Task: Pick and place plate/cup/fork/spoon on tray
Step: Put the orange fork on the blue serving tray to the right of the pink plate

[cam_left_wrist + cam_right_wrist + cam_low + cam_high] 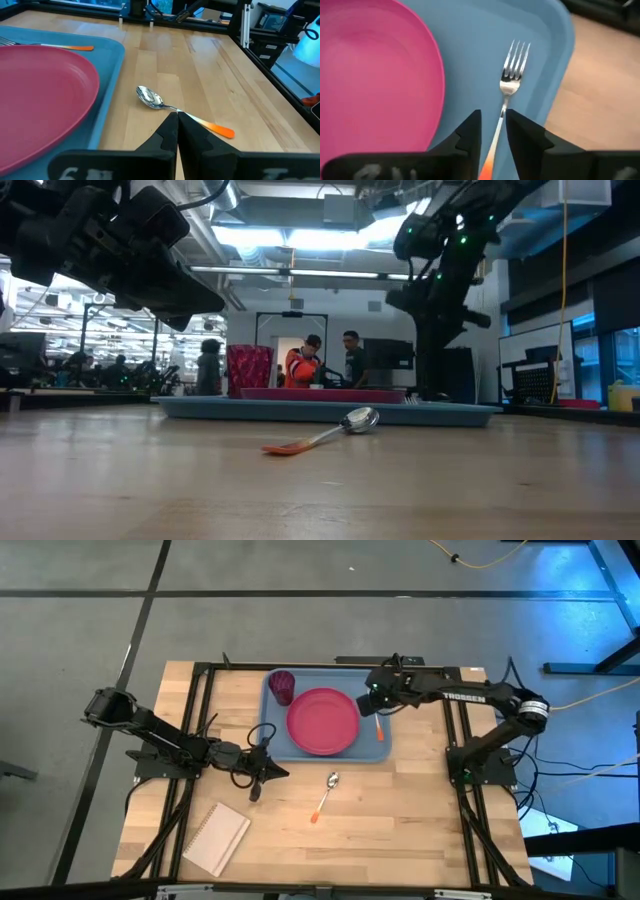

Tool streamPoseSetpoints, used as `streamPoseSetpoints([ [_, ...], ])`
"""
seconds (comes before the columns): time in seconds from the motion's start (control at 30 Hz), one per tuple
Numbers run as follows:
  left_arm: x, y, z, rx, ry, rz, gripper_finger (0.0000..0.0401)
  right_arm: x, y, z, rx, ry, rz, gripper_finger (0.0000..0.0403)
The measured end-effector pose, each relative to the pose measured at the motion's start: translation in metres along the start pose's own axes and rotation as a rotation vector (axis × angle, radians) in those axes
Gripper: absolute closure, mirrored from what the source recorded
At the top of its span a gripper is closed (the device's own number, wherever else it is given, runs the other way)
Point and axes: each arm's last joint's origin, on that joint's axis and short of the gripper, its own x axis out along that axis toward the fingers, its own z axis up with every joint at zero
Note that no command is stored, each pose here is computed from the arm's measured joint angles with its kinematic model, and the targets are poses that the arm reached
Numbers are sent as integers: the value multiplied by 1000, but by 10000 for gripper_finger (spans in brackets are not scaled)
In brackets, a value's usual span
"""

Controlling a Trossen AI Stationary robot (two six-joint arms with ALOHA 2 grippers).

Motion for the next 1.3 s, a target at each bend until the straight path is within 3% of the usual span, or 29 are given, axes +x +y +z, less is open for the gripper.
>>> streamPoseSetpoints([
  [0.27,0,0,0,0,0,0,401,40,4,-2,-20,58,-59,365],
  [0.43,0,0,0,0,0,0,401,56,2,-1,-18,118,-27,395],
  [1.3,0,0,0,0,0,0,401,63,2,-6,-7,157,-7,401],
])
